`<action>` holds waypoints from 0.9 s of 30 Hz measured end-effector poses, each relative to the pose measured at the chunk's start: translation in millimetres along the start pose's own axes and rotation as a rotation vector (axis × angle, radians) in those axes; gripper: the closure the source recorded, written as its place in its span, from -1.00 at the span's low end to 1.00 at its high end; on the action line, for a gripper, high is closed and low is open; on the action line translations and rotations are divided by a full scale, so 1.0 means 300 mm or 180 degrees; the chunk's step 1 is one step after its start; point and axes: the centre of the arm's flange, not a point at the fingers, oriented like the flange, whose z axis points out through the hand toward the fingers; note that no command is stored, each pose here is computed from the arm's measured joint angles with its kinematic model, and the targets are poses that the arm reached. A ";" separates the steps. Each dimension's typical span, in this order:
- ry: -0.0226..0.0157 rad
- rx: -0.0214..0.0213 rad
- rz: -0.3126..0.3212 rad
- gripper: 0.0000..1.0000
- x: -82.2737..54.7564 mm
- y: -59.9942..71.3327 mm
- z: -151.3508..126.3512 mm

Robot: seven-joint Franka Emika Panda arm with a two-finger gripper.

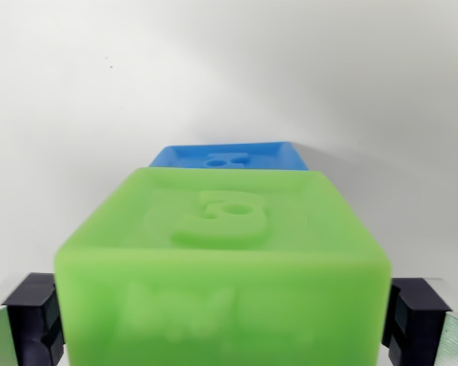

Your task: Stack cube

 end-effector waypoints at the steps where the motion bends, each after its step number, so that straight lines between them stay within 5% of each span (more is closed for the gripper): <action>1: 0.0000 0.0000 0.0000 -1.00 0.000 0.000 0.000; 14: 0.0000 0.0000 0.0000 -1.00 0.000 0.000 -0.001; 27: 0.0014 -0.0001 0.0001 -1.00 0.003 -0.001 -0.081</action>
